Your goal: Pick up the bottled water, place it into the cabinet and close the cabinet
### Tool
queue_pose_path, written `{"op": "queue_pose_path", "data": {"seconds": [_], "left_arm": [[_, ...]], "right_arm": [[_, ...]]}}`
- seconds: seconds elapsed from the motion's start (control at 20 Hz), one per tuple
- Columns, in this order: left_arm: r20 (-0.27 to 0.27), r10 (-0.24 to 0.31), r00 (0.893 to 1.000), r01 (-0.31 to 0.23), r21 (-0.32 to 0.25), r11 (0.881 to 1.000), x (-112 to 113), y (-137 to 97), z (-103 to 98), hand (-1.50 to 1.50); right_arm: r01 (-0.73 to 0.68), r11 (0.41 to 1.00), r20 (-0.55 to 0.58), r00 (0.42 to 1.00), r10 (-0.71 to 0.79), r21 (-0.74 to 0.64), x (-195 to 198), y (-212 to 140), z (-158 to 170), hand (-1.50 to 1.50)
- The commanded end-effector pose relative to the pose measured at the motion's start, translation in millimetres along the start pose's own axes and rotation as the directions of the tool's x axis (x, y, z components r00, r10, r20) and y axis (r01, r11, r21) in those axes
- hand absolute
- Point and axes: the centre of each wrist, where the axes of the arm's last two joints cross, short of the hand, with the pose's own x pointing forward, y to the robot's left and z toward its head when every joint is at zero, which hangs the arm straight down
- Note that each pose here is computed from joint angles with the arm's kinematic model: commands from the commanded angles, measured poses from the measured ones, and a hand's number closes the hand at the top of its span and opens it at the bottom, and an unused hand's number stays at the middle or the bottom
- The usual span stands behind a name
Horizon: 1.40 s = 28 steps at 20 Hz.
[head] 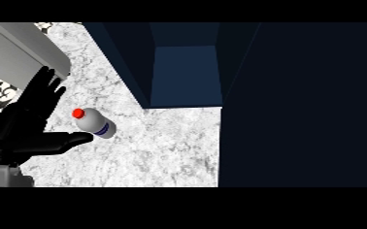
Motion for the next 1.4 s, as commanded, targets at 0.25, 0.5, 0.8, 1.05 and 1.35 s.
{"op": "queue_pose_path", "data": {"seconds": [0.25,0.5,0.8,1.05,1.35], "left_arm": [[-0.028,-0.018,0.999,0.019,0.043,0.999,-58,19,-24,-1.50],[-0.075,-0.054,0.996,0.059,0.055,0.997,-85,25,-43,-1.50],[-0.130,-0.031,0.991,0.036,0.041,0.999,-113,39,-53,-1.50],[-0.148,-0.014,0.989,0.023,0.061,0.998,-147,29,-54,-1.50],[-0.147,-0.020,0.989,0.034,0.093,0.995,-174,38,-59,-1.50]], "right_arm": [[0.080,0.995,0.080,0.993,-0.084,0.053,35,10,20,-1.50],[0.089,0.995,0.090,0.992,-0.093,0.053,40,16,19,-1.50],[0.098,0.993,0.097,0.990,-0.104,0.063,42,16,28,-1.50],[0.087,0.993,0.091,0.991,-0.094,0.077,46,12,32,-1.50],[0.106,0.992,0.089,0.990,-0.112,0.068,36,10,27,-1.50]]}}
